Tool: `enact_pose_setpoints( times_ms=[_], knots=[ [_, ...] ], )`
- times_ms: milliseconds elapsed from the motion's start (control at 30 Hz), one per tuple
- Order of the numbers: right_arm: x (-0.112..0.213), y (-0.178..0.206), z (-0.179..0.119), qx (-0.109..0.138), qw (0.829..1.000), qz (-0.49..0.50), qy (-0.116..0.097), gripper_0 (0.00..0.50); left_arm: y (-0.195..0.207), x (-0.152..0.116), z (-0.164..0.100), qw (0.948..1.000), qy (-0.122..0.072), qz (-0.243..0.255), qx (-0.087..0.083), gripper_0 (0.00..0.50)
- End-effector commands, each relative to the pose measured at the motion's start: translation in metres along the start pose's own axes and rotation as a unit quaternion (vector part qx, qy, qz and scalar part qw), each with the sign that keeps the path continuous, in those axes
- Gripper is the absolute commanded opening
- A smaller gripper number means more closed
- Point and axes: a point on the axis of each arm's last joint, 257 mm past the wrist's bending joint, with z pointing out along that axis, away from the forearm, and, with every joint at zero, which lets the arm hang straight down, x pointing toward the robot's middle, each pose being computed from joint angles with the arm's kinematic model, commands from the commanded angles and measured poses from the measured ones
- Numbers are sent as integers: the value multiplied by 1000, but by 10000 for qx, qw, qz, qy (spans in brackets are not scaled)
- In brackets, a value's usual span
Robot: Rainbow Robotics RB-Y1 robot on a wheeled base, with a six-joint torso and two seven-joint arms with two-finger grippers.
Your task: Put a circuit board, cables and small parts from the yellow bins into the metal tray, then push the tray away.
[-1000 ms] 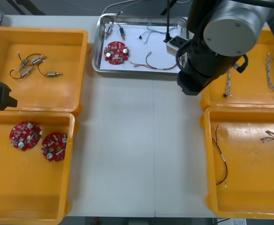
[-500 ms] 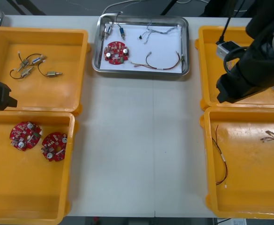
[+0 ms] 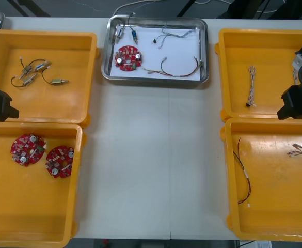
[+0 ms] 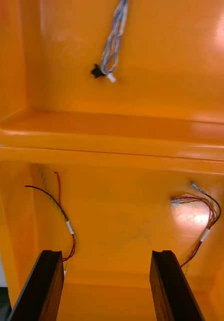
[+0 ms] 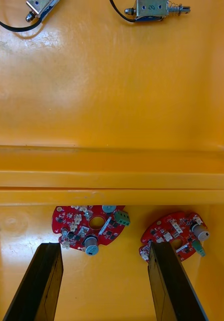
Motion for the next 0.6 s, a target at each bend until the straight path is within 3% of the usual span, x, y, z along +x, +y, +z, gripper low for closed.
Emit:
enact_pose_setpoints(
  times_ms=[33, 200, 600],
  knots=[
    [0, -35, -17, 329, 9984, 331, -315, 500, 12, -9, -16, 9987, -195, 443, -171, 500],
    [10, -45, -15, 251, 9967, 600, -487, 500, 12, -9, -16, 9987, -195, 443, -171, 500],
    [25, -50, 0, 160, 9950, 884, -427, 500, 12, -9, -16, 9987, -195, 443, -171, 500]
  ],
)
